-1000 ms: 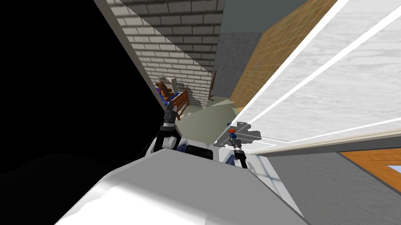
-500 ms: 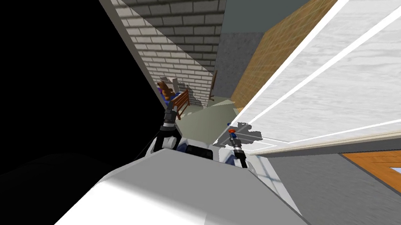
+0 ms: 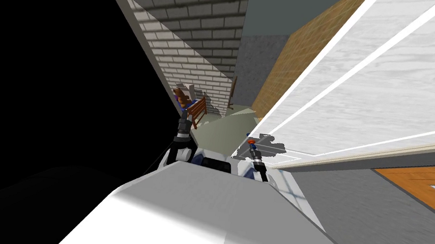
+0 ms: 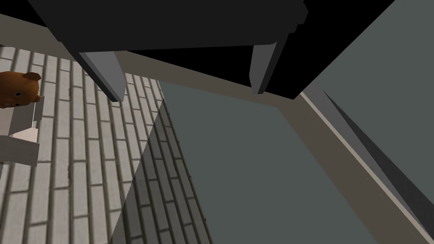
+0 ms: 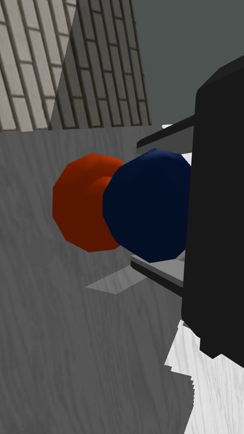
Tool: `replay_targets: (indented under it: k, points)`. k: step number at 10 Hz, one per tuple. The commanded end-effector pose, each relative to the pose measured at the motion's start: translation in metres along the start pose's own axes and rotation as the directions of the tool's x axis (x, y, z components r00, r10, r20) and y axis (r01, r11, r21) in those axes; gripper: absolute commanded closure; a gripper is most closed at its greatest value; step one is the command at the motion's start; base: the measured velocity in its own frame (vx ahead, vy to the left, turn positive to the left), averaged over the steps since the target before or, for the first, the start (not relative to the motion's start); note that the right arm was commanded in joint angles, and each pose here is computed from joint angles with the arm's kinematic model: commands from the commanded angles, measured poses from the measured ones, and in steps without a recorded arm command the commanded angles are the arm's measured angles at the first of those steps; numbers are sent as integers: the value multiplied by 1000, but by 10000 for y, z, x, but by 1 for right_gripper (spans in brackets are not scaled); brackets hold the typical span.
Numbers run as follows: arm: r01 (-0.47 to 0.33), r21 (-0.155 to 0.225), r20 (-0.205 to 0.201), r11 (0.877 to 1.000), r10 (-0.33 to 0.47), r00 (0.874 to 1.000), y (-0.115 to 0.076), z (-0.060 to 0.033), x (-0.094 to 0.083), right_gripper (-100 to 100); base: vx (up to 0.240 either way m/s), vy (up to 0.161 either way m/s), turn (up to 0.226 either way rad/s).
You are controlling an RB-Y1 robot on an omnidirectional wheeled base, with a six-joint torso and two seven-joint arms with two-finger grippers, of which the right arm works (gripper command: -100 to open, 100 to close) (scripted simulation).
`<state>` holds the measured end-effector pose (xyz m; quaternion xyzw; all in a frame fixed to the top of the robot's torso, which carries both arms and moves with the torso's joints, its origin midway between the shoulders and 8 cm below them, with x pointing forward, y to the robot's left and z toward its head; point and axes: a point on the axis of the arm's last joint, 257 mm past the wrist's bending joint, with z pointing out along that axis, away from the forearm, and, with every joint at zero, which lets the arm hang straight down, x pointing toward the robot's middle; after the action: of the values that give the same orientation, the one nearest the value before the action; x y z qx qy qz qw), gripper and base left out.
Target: Pull the door open
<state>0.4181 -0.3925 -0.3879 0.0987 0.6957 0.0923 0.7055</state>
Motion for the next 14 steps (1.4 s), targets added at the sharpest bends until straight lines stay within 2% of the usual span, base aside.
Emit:
replay_targets:
  k: [1, 5, 7, 8, 9, 10, 12, 13, 14]
  points:
    - [-37, 1, -1, 999, 37, 999, 15, -7, 17, 100, -36, -11, 16]
    - [-158, 7, 9, 987, 158, 987, 19, 17, 1, 100, -37, -20, 43]
    - [-232, 10, 17, 973, 232, 973, 22, 35, -10, 100, -44, -22, 45]
    - [-246, 10, 17, 969, 246, 969, 22, 35, -10, 100, -37, -21, 32]
    - [-287, 11, 21, 958, 286, 958, 24, 44, -15, 100, -38, -21, 56]
    - [-290, 11, 21, 957, 290, 957, 24, 44, -15, 100, -31, -18, 22]
    - [-367, 13, 31, 930, 367, 930, 27, 63, -26, 100, -39, -18, 53]
    - [-380, 13, 31, 925, 379, 925, 27, 63, -26, 100, -40, -21, 30]
    - [-421, 13, 36, 907, 420, 907, 28, 73, -32, 100, -41, -27, 47]
